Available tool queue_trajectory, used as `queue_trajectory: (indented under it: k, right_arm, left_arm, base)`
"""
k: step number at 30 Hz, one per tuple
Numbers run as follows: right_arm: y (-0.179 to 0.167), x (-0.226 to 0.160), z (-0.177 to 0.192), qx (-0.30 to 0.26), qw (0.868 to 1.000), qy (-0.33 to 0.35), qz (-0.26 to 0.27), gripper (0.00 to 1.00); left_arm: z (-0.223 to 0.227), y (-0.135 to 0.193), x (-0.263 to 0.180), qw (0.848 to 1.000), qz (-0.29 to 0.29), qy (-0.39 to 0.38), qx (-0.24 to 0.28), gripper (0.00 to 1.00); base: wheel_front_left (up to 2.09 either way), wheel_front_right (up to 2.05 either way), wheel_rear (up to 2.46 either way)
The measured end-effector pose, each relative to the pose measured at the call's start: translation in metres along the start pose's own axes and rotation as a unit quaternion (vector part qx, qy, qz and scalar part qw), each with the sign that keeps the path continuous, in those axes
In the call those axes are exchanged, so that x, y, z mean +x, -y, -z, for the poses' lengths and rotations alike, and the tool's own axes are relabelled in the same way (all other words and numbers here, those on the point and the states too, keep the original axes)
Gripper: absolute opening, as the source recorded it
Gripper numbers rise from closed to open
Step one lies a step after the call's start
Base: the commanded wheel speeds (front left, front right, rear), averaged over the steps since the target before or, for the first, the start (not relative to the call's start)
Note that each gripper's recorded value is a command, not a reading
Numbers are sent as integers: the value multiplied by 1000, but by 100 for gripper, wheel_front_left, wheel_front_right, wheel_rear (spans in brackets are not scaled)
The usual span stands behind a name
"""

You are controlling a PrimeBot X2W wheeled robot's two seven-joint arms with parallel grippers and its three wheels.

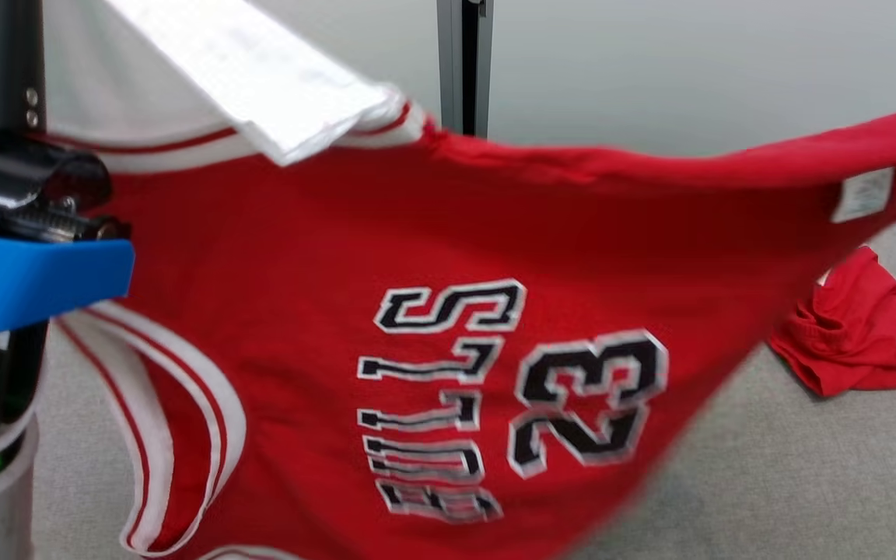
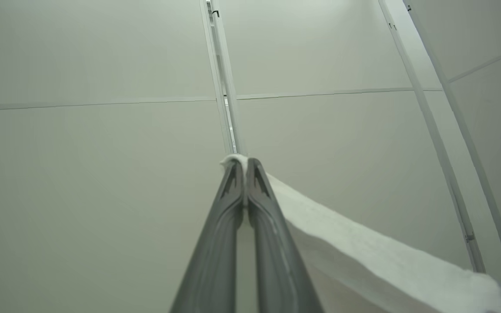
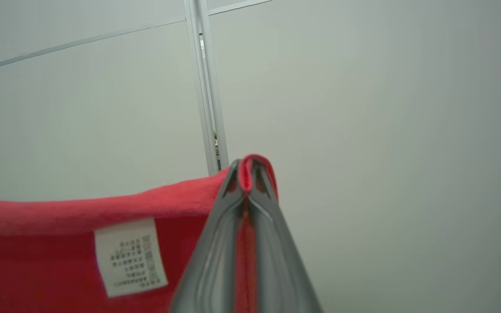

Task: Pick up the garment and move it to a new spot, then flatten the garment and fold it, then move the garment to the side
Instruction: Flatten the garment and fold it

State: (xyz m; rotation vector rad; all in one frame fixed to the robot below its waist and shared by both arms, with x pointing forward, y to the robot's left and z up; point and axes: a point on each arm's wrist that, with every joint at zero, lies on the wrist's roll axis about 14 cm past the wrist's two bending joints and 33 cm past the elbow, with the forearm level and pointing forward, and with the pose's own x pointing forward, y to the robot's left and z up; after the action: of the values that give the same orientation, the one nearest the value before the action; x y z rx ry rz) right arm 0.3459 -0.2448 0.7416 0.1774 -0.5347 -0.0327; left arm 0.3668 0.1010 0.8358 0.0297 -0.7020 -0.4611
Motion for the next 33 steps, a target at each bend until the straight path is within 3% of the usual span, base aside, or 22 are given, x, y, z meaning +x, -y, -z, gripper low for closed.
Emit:
queue_trajectory:
  k: [3,8,11,18,26,29,33]
  right_arm:
    - [6,0,7,-31,999,-22,12,0]
    - [11,14,40,-90,993,-71,15,0]
    - [5,32,68,-77,992,-96,4,0]
    - [4,112,116,-100,989,-104,-6,0]
    - [-1,198,153,-129,988,-88,-3,0]
    - [3,209,183,-133,985,-108,4,0]
    - [8,199,255,-126,977,-170,0,0]
  left_arm:
    - [8,3,11,1000,15,-9,3,0]
    - [66,0,27,997,26,-67,-13,0]
    - [99,-9,43,996,25,-88,-12,0]
    - [167,-48,93,992,5,-120,27,0]
    - [197,-90,142,991,-34,-101,80,0]
    - [227,-92,143,991,-38,-113,64,0]
    - [294,-79,123,986,-25,-161,36,0]
  base:
    - [0,0,0]
    - [0,0,0]
    - [0,0,0]
    - [0,0,0]
    - [0,0,0]
    - [0,0,0]
    - [0,0,0]
